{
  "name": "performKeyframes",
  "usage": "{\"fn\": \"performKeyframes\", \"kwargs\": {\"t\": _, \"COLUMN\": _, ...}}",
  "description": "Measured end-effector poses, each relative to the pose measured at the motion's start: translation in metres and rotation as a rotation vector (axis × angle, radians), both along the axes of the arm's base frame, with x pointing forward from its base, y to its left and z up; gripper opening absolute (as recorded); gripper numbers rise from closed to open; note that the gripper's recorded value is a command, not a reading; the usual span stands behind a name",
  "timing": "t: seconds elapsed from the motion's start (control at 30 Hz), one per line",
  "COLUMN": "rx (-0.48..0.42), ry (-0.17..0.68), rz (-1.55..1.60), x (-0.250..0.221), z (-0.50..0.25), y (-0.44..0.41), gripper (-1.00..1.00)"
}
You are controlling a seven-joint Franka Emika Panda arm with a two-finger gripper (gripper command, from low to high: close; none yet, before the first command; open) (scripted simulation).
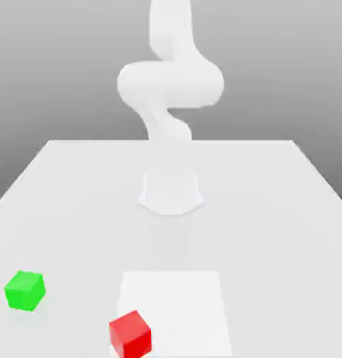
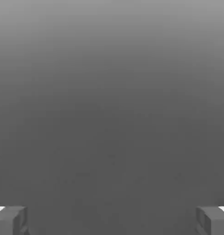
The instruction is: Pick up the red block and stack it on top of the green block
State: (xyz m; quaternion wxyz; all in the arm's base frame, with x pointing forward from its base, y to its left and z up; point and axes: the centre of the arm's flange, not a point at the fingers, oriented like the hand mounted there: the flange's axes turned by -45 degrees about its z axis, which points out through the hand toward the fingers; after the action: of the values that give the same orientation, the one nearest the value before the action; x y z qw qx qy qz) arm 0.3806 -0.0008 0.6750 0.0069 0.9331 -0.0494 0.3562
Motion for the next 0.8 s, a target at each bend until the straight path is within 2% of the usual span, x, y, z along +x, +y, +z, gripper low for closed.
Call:
{"fn": "performKeyframes", "kwargs": {"t": 0.2, "rx": 0.049, "ry": 0.164, "rz": -0.204, "x": 0.069, "z": -0.1, "y": -0.014, "gripper": 0.0}}
{"fn": "performKeyframes", "kwargs": {"t": 0.4, "rx": 0.115, "ry": 0.315, "rz": -0.395, "x": 0.109, "z": -0.209, "y": -0.035, "gripper": 0.0}}
{"fn": "performKeyframes", "kwargs": {"t": 0.6, "rx": 0.203, "ry": 0.459, "rz": -0.582, "x": 0.122, "z": -0.321, "y": -0.057, "gripper": 0.0}}
{"fn": "performKeyframes", "kwargs": {"t": 0.8, "rx": 0.313, "ry": 0.601, "rz": -0.757, "x": 0.112, "z": -0.426, "y": -0.065, "gripper": 0.0}}
